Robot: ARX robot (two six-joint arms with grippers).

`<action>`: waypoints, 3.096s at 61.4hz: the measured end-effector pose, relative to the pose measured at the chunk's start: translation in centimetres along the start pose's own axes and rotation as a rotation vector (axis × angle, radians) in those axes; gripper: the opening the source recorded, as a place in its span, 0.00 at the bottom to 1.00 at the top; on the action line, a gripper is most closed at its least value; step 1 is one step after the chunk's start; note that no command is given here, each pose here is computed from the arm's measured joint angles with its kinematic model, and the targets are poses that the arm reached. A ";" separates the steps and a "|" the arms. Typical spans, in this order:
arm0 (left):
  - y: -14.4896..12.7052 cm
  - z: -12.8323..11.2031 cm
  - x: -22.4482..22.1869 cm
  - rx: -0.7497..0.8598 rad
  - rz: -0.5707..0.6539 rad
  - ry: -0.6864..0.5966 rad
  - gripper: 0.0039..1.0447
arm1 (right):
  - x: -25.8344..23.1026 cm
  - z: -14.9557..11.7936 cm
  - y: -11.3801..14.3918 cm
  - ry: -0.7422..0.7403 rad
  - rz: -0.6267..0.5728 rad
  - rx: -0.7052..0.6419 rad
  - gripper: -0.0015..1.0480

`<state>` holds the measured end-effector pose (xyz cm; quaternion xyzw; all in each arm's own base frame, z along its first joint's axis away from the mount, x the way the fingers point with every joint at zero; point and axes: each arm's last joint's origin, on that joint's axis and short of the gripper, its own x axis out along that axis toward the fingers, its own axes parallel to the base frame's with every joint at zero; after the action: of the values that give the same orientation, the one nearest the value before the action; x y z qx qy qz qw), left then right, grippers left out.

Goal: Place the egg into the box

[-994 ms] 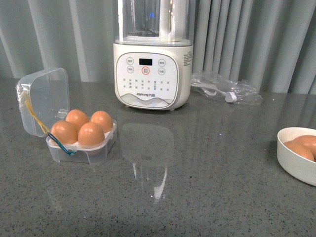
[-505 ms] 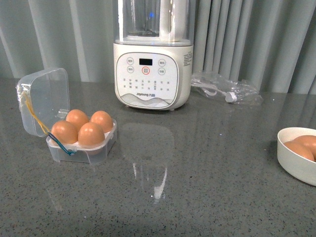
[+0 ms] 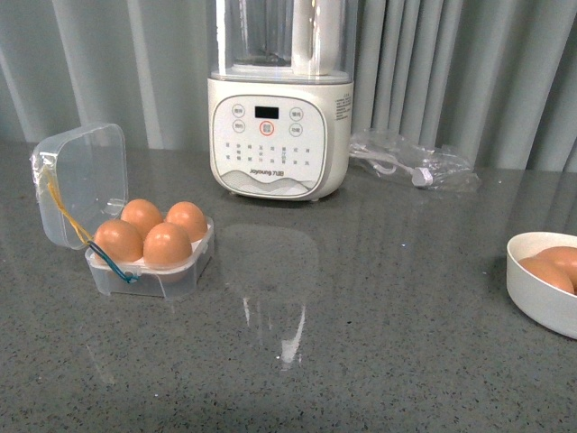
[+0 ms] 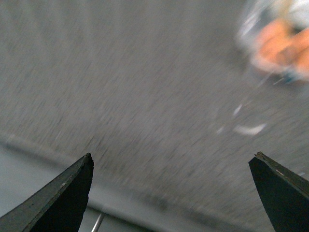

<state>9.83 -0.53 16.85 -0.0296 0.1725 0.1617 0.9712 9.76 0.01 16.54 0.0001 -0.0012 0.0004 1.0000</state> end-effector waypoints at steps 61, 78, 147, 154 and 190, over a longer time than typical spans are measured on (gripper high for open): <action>-3.5 19.1 19.7 0.059 -0.051 0.001 0.94 | 0.0 0.0 0.0 0.000 0.001 0.000 0.93; -5.1 17.3 22.1 0.090 -0.053 0.071 0.94 | 0.0 0.0 0.0 0.000 0.001 0.000 0.93; -8.8 18.3 2.4 0.020 -0.393 -0.165 0.94 | 0.0 0.0 0.0 0.000 0.001 0.000 0.93; -7.6 18.2 -0.1 0.007 -0.402 -0.190 0.94 | 0.0 0.0 0.0 0.000 0.001 0.000 0.93; -2.9 9.6 -0.5 0.046 -0.335 -0.342 0.29 | 0.0 0.0 0.0 0.000 0.001 0.000 0.93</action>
<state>13.51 -2.33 26.04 -0.0077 0.0018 -0.0030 1.0000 9.76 0.01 16.54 0.0001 -0.0012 0.0008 1.0000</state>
